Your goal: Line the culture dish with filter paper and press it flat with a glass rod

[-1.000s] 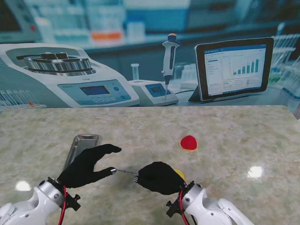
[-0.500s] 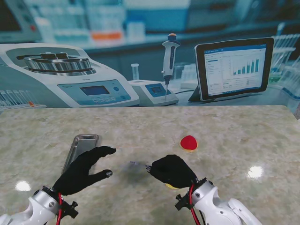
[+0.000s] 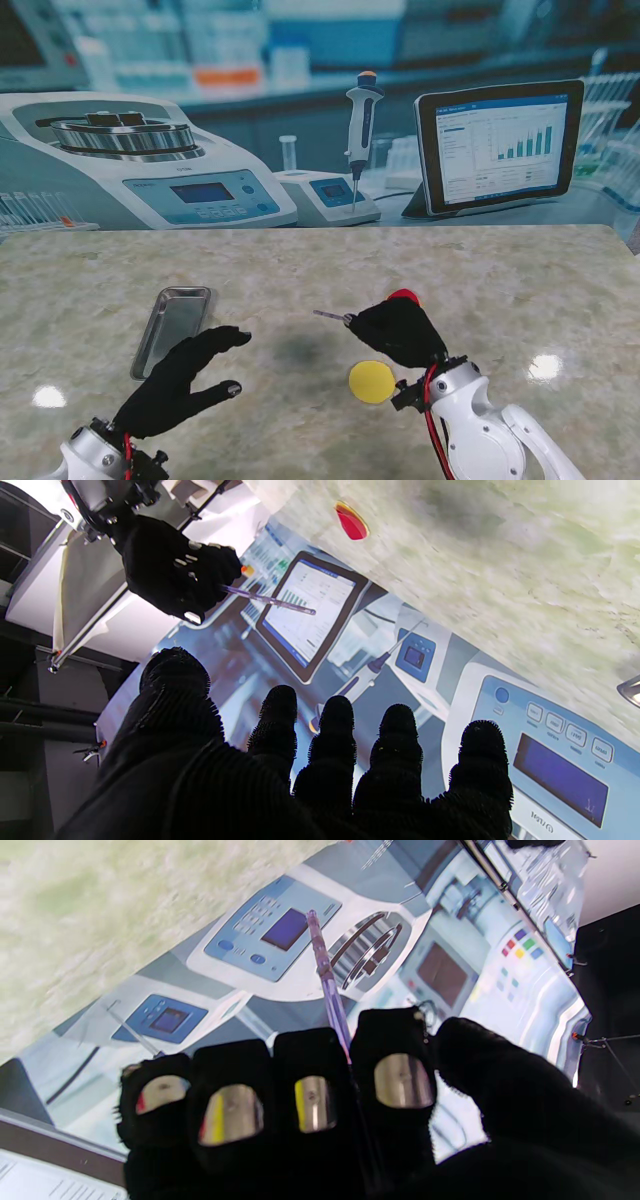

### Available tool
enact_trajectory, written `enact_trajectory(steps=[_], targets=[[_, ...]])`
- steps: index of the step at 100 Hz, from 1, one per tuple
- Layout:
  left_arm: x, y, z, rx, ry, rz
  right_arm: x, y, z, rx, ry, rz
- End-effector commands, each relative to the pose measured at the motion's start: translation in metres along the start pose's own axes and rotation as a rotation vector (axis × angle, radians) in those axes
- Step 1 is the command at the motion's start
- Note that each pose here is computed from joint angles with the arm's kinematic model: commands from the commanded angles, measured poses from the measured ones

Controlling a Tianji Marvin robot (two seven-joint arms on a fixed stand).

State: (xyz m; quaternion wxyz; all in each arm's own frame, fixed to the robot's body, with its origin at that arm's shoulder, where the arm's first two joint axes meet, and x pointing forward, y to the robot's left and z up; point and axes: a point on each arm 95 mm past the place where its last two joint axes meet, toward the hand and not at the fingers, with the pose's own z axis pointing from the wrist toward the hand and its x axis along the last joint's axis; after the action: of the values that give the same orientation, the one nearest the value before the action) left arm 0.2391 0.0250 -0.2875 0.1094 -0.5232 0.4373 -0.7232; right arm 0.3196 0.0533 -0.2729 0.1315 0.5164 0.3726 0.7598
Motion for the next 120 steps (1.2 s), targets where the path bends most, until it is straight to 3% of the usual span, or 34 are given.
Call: enact_trajectory(steps=[1,32,80,120], targets=[[0.002,0.006,-0.004,-0.015,-0.001,-0.016,-0.004,0.01,0.004,-0.019,-0.017,-0.017],[0.011,0.023,-0.007,-0.038,-0.042,-0.063,-0.03,0.035,0.013,-0.048,-0.131,-0.094],[0.011,0.04,0.009,-0.046,-0.162,0.022,-0.081,0.061,0.025,-0.021,-0.334,-0.194],[0.01,0.046,0.01,-0.059,-0.148,0.001,-0.126,0.064,0.036,0.02,-0.472,-0.192]])
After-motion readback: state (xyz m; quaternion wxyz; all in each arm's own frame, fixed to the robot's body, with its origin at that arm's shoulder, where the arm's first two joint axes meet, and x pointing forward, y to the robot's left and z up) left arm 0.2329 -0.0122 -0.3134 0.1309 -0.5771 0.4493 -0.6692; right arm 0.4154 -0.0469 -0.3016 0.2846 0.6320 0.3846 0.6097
